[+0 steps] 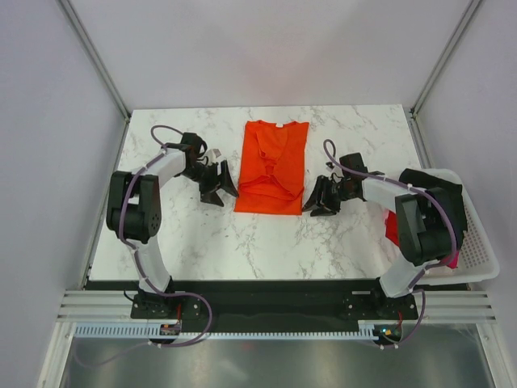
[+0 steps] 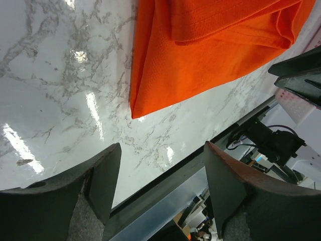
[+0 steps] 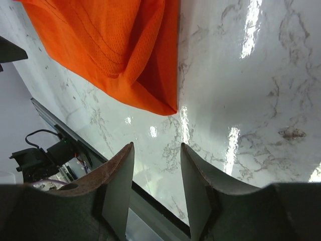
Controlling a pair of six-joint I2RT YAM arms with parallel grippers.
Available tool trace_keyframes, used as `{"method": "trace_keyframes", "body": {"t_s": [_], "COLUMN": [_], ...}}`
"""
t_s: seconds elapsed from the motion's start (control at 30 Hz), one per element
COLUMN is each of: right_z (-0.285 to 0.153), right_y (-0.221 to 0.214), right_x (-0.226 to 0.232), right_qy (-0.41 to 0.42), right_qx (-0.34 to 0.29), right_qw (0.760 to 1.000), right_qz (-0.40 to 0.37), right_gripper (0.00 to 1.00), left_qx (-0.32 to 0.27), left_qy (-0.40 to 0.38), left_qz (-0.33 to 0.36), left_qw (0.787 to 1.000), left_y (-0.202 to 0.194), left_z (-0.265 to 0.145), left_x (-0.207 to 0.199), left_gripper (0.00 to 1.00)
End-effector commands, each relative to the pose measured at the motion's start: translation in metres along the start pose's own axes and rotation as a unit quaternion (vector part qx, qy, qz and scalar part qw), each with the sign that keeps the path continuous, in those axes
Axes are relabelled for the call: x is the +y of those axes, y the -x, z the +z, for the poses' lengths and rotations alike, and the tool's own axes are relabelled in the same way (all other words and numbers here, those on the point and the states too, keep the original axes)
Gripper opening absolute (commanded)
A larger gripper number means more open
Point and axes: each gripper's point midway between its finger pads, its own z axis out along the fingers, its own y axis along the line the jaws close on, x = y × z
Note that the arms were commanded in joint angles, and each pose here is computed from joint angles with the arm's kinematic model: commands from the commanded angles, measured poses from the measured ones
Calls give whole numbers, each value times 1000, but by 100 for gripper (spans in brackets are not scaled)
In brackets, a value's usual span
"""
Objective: Fold and stack the t-shirts
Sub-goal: Fold the tshirt
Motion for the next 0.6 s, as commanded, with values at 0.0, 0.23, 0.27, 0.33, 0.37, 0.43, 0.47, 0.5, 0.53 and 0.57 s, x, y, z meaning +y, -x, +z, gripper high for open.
{"method": "trace_keyframes", "body": {"t_s": [0.0,0.23,0.27,0.33,0.37,0.43,0.47,0.5,0.53,0.57], "right_z": [4,16,18,22,23,26,28,30,32,34], "right_y": [11,12,10,11,11,13,13,13,15,16], "right_x": [10,2,1,-2,-3,-4,-4,-3,-3,-3], "right_qy": [31,25,23,18,16,15,13,13,12,11], "right_qx": [-10,-1,3,5,6,8,9,11,13,13], "right_qw": [999,999,999,999,999,999,999,1000,999,999], "right_qz": [13,27,29,31,31,29,28,25,27,27], "right_gripper": [50,51,51,51,51,51,51,51,51,51], "left_qx": [9,30,34,36,38,41,43,45,47,49], "left_qy": [-39,-47,-44,-44,-44,-45,-45,-45,-44,-45], "left_qz": [7,-15,-18,-23,-23,-25,-25,-27,-27,-26], "left_qw": [999,998,998,998,998,998,998,998,998,997], "left_y": [2,-3,-4,-4,-5,-3,-3,-4,-4,-4], "left_z": [2,14,16,18,19,23,24,26,27,29], "left_x": [-10,-4,-2,0,0,1,2,2,3,2], "left_gripper": [73,67,67,67,67,66,65,65,64,64]}}
